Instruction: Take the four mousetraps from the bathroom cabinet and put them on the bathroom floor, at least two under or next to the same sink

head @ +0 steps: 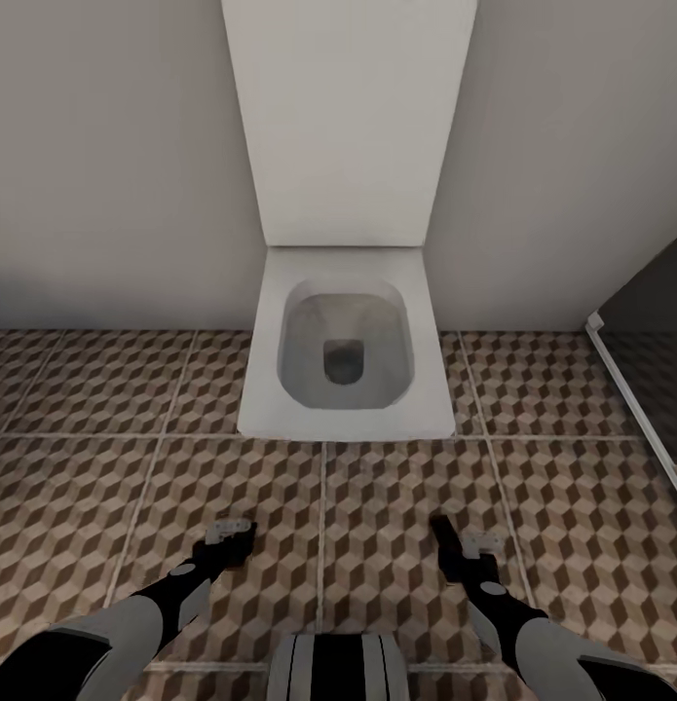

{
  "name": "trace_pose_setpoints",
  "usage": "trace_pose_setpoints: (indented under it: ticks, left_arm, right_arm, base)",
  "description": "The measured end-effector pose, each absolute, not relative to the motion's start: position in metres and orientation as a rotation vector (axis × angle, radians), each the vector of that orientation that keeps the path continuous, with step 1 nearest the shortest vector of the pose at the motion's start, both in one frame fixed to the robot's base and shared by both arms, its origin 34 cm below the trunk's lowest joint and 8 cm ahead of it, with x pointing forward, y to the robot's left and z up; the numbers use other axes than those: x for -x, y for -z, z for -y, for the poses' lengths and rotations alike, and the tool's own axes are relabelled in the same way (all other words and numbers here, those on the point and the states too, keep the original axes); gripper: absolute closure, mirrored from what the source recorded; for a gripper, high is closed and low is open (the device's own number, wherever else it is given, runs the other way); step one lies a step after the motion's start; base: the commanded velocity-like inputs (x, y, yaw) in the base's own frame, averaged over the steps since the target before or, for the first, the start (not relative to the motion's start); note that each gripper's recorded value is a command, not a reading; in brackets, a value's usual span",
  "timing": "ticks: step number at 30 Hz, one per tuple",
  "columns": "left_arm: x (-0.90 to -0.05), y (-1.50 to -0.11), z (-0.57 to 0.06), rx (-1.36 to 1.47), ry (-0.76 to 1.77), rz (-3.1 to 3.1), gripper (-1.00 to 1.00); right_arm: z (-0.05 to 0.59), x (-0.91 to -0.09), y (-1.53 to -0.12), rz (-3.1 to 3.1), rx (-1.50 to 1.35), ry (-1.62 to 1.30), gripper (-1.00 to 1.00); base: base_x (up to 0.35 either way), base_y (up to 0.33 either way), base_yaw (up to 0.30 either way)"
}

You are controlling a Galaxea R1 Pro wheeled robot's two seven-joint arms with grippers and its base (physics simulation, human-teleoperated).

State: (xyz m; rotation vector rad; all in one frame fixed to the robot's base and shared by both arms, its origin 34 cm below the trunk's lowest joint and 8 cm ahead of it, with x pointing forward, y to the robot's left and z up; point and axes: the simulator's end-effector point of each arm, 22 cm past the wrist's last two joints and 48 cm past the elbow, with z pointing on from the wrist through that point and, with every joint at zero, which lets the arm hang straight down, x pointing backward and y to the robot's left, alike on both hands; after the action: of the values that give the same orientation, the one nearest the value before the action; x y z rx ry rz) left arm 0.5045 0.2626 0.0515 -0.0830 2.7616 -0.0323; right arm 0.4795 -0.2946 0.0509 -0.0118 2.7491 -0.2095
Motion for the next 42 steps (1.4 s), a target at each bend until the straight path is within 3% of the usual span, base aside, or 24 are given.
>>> trace_pose_setpoints:
  ticks: [9, 42]
  left_arm:
    - [-0.5051, -0.0516, -0.2642, 0.114, 0.031, -2.758, 1.0]
    - [-0.5055, -0.0516, -0.2648, 0.114, 0.03, -2.757, 1.0]
  right_arm:
    - [0.295, -0.4791, -0.0506, -2.75, 0.013, 0.208, 1.0]
    - [0.2951, -0.4798, -0.0507, -2.748, 0.013, 0.207, 1.0]
  base:
    - [0.253, 0.0, 0.0]
    - [0.066, 0.0, 0.0]
